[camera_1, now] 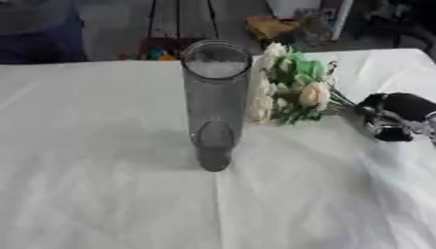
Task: Arrange flowers into the vase.
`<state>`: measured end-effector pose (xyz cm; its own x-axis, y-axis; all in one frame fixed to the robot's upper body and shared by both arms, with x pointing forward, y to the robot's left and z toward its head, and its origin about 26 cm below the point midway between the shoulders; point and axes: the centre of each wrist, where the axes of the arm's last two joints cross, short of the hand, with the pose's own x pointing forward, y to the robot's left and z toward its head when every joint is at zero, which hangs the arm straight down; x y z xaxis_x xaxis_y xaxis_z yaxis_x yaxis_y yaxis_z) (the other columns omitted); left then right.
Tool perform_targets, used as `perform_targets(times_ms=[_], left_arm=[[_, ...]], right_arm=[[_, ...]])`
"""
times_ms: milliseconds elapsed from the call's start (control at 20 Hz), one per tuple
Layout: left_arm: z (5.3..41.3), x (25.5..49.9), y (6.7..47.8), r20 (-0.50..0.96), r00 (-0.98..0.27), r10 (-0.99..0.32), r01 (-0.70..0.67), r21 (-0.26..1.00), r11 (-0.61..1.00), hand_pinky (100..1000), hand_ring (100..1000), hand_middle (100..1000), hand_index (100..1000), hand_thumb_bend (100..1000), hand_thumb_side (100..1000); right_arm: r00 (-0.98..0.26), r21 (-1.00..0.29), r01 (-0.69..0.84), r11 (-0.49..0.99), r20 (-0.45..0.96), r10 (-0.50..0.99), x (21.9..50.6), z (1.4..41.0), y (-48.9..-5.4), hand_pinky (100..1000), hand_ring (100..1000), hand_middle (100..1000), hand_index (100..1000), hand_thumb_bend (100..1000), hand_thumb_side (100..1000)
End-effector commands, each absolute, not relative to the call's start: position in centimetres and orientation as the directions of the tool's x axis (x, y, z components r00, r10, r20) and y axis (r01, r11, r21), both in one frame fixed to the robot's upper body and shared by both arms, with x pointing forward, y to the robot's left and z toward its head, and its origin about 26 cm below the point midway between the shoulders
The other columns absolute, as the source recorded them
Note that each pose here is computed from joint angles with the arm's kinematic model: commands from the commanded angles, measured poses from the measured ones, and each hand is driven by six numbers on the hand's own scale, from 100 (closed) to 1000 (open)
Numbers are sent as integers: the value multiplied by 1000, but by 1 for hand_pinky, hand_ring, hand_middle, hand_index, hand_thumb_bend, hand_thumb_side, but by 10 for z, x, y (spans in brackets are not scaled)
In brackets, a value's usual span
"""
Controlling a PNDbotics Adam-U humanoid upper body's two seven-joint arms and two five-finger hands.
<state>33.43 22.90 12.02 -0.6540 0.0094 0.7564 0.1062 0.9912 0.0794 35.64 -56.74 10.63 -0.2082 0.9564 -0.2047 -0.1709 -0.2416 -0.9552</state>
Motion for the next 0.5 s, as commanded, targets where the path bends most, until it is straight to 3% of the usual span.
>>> perform_targets(times_ms=[50, 500], left_arm=[[127, 335, 233, 742, -671, 2, 103, 91, 990, 713, 927, 641, 791, 984, 774], [126, 334, 233, 744, -668, 2, 105, 91, 990, 713, 928, 641, 791, 984, 774]], right_arm=[[-208, -933, -238, -270, -223, 952, 349, 111, -577, 530, 638, 779, 891, 458, 611], [-170, -925, -232, -300, -265, 949, 356, 121, -574, 345, 521, 692, 835, 455, 543]])
